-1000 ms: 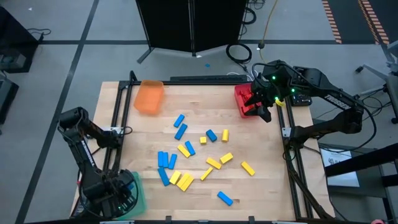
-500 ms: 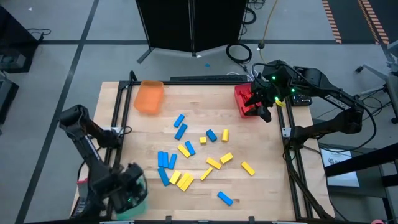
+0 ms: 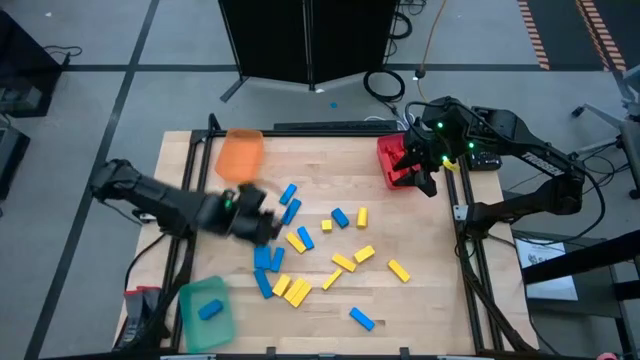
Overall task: Sort blocks
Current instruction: Put the blue block into the green transparent bin
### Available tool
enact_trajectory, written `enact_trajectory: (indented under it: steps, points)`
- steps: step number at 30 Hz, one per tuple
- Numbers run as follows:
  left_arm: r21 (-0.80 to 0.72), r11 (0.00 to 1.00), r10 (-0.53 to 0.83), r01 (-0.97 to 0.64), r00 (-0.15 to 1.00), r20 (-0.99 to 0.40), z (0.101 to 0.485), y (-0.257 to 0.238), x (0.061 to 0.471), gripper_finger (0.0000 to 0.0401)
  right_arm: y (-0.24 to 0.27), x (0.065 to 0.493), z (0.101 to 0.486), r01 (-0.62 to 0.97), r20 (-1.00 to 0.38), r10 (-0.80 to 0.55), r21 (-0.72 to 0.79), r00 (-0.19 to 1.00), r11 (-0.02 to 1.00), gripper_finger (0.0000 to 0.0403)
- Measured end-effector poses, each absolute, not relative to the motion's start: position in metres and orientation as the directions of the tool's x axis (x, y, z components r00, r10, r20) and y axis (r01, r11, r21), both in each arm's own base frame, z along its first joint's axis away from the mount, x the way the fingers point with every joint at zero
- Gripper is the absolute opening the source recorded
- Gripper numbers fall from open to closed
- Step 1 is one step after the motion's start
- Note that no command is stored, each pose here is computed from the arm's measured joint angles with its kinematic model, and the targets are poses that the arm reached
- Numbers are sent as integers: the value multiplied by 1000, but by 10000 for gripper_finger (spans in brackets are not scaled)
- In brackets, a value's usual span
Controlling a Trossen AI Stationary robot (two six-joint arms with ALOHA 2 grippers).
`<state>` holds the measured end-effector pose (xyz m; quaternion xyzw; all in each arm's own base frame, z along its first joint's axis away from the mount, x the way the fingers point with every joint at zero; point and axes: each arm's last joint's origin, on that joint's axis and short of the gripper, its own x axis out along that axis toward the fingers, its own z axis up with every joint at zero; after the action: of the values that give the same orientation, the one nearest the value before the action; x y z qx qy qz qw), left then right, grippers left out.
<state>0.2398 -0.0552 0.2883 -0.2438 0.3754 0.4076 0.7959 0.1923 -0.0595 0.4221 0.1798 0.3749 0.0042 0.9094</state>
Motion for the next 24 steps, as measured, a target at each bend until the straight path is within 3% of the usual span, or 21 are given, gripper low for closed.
enact_trajectory:
  steps: [8,15,24]
  points:
    - [-142,544,413,-827,411,-813,278,35,282,216,-59,190,420,155,-705,152,352,692,923,235]
    - [-56,554,362,-831,301,-882,246,87,293,216,-58,189,419,180,-713,155,372,684,911,235]
    - [50,587,284,-808,148,-947,193,110,308,216,-58,189,419,181,-712,155,372,684,910,235]
